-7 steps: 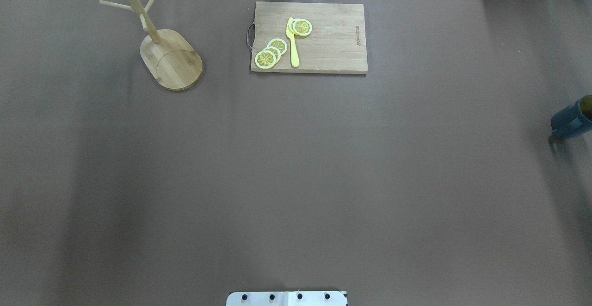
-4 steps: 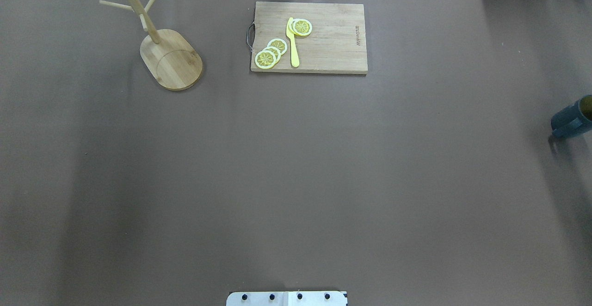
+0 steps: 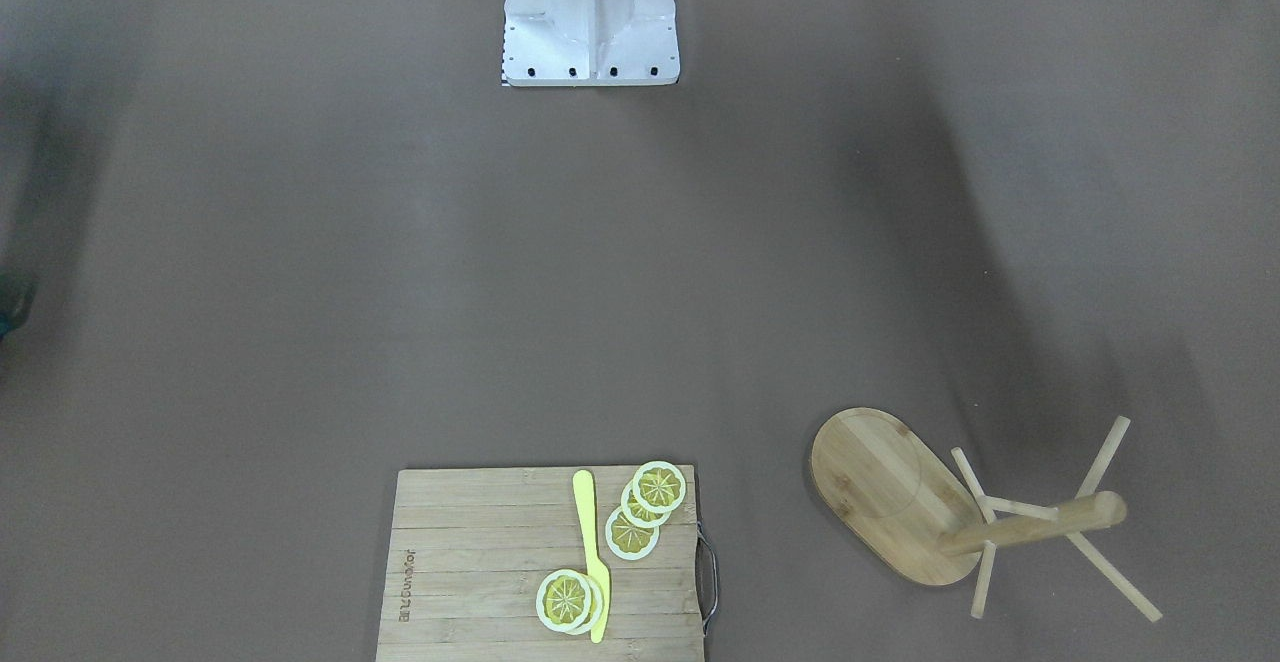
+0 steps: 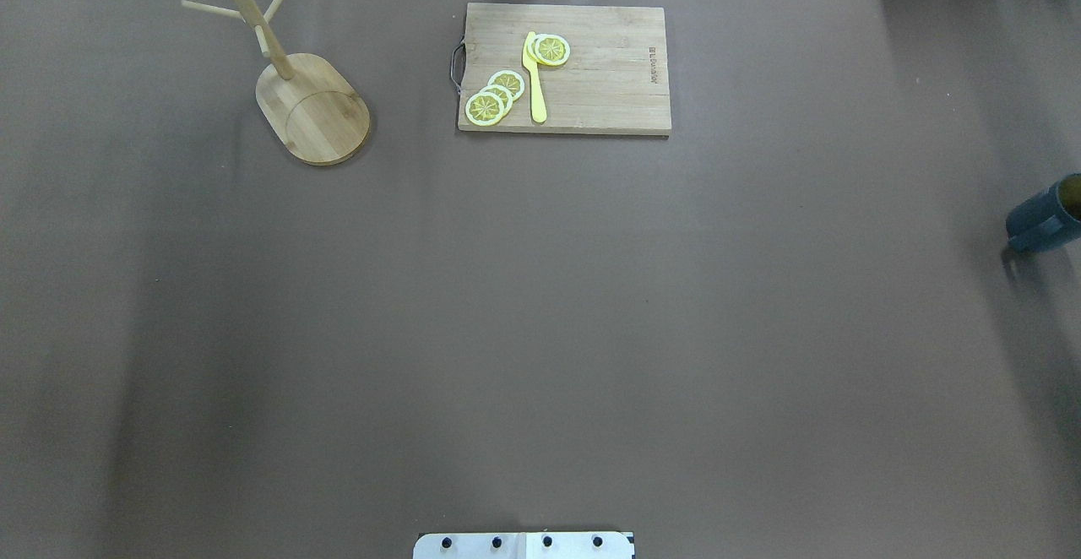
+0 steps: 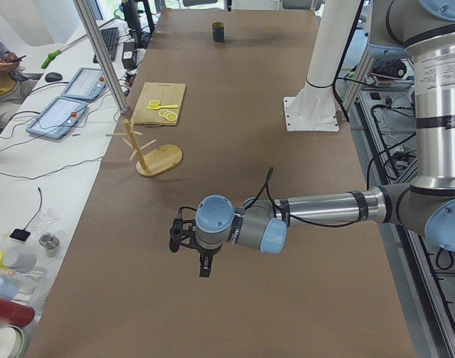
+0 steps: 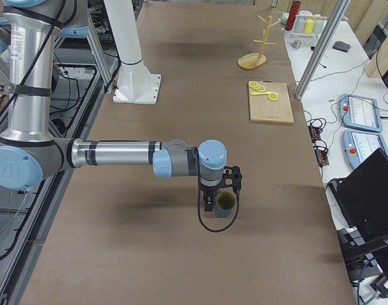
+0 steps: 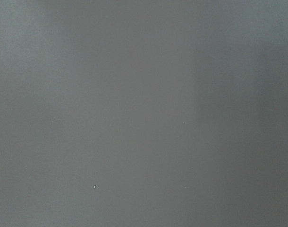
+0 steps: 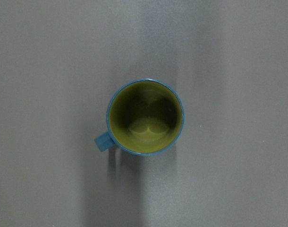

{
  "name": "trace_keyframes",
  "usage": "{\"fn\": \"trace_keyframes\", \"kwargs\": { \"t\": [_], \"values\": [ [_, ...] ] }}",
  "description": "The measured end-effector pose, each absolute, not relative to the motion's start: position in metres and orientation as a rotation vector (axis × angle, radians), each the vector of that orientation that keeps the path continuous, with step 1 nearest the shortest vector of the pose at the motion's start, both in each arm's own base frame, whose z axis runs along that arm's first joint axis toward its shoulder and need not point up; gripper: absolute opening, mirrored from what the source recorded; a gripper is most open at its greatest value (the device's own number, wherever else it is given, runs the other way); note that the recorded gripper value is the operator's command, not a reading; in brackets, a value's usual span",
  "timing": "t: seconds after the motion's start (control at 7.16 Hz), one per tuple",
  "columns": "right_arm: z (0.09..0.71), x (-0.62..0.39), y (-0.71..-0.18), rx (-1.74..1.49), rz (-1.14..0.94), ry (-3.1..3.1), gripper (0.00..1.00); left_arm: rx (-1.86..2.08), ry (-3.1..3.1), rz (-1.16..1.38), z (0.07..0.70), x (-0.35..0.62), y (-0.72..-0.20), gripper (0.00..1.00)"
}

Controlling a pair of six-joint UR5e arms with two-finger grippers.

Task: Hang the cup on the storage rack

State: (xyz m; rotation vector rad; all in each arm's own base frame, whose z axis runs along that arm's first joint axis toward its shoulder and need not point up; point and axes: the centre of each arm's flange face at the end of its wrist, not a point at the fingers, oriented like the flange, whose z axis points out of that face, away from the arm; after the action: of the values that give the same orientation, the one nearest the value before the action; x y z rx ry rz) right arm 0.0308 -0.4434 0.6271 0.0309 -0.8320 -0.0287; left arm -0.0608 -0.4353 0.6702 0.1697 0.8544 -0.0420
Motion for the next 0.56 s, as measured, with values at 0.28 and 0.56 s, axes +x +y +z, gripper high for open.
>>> {"fn": "trace_keyframes", "kwargs": {
  "t": [0.28,0.56],
  "values": [
    [0.6295,0.0296,-0.4424,0.021,-0.026,-0.853,1.0,0.182,0.857,-0.035,0.6721,-0.0604,-0.4307,0.98],
    [0.6278,0.0276,-0.4431,0.018,-0.027,-0.877,1.0,0.18,0.862,-0.035,0.6742,-0.0601,-0.428,0.98]
  ]
}}
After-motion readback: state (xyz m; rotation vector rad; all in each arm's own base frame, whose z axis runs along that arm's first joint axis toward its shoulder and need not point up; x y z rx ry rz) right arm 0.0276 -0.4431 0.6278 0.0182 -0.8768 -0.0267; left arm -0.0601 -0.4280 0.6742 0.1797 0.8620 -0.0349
